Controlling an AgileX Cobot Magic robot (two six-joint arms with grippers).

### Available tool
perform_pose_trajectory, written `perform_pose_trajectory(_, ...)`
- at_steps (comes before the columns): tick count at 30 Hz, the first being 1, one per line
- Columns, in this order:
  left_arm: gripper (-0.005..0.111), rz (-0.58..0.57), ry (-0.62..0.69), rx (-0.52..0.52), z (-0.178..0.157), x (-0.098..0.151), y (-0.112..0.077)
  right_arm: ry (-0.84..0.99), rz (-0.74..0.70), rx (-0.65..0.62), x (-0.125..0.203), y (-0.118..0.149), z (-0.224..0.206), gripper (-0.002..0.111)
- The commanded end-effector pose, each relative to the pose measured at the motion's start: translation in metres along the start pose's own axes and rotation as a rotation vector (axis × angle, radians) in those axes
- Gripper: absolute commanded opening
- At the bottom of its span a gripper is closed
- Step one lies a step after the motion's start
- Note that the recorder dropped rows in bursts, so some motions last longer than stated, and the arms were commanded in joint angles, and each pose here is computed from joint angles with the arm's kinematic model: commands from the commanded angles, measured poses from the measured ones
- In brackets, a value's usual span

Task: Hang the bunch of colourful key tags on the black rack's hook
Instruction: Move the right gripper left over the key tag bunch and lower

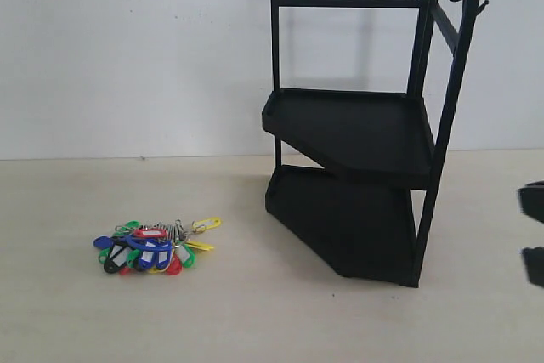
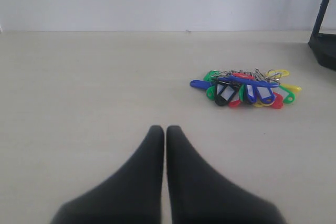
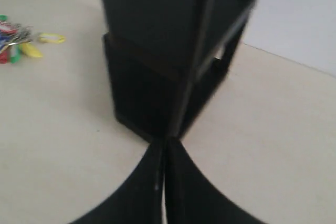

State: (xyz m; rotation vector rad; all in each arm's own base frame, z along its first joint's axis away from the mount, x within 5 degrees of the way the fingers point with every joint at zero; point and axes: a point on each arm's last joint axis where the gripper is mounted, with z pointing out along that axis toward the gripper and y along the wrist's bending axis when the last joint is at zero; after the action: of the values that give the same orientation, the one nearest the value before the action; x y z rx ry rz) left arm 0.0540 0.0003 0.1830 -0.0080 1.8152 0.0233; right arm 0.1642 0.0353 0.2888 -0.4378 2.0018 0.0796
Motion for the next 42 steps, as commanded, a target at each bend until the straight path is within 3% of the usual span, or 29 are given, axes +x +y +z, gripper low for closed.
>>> perform_pose_trajectory(1,0.004,-0.018,-0.019,-0.001,0.0,-0.002,0.0,-0.032,-0.144,-0.172,-0.018,0.035,0.02,0.0)
perform_pose_trajectory(9,0.004,-0.018,-0.019,-0.001,0.0,-0.002,0.0,0.044,-0.285,-0.41,-0.049,0.1,0.07,0.0)
perform_pose_trajectory(15,0.004,-0.018,-0.019,-0.001,0.0,-0.002,0.0,0.22,-0.341,-0.527,-0.072,0.127,0.117,0.0)
perform_pose_trajectory(20,0.004,-0.018,-0.019,-0.001,0.0,-0.002,0.0,0.234,-0.467,-0.527,-0.084,0.147,0.155,0.0)
perform_pose_trajectory(26,0.004,-0.018,-0.019,-0.001,0.0,-0.002,0.0,0.204,-0.694,-0.552,-0.094,0.195,0.181,0.0)
perform_pose_trajectory(29,0.004,-0.018,-0.019,-0.001,0.0,-0.002,0.0,0.198,-0.684,-0.56,-0.098,0.222,0.198,0.0)
perform_pose_trajectory(31,0.004,-0.018,-0.019,-0.001,0.0,-0.002,0.0,0.205,-0.679,-0.563,-0.1,0.232,0.214,0.007)
perform_pose_trajectory(33,0.004,-0.018,-0.019,-0.001,0.0,-0.002,0.0,0.196,-0.69,-0.557,-0.101,0.239,0.23,0.027)
perform_pose_trajectory(34,0.004,-0.018,-0.019,-0.001,0.0,-0.002,0.0,0.191,-0.704,-0.543,-0.101,0.244,0.241,0.045)
perform_pose_trajectory(35,0.004,-0.018,-0.019,-0.001,0.0,-0.002,0.0,0.191,-0.706,-0.534,-0.1,0.246,0.247,0.05)
perform_pose_trajectory(36,0.004,-0.018,-0.019,-0.001,0.0,-0.002,0.0,0.189,-0.703,-0.5,-0.1,0.249,0.259,0.05)
perform_pose_trajectory(39,0.004,-0.018,-0.019,-0.001,0.0,-0.002,0.0,0.187,-0.761,-0.447,-0.097,0.255,0.285,0.033)
perform_pose_trajectory(42,0.004,-0.018,-0.019,-0.001,0.0,-0.002,0.0,0.228,-0.795,-0.4,-0.091,0.256,0.305,0.033)
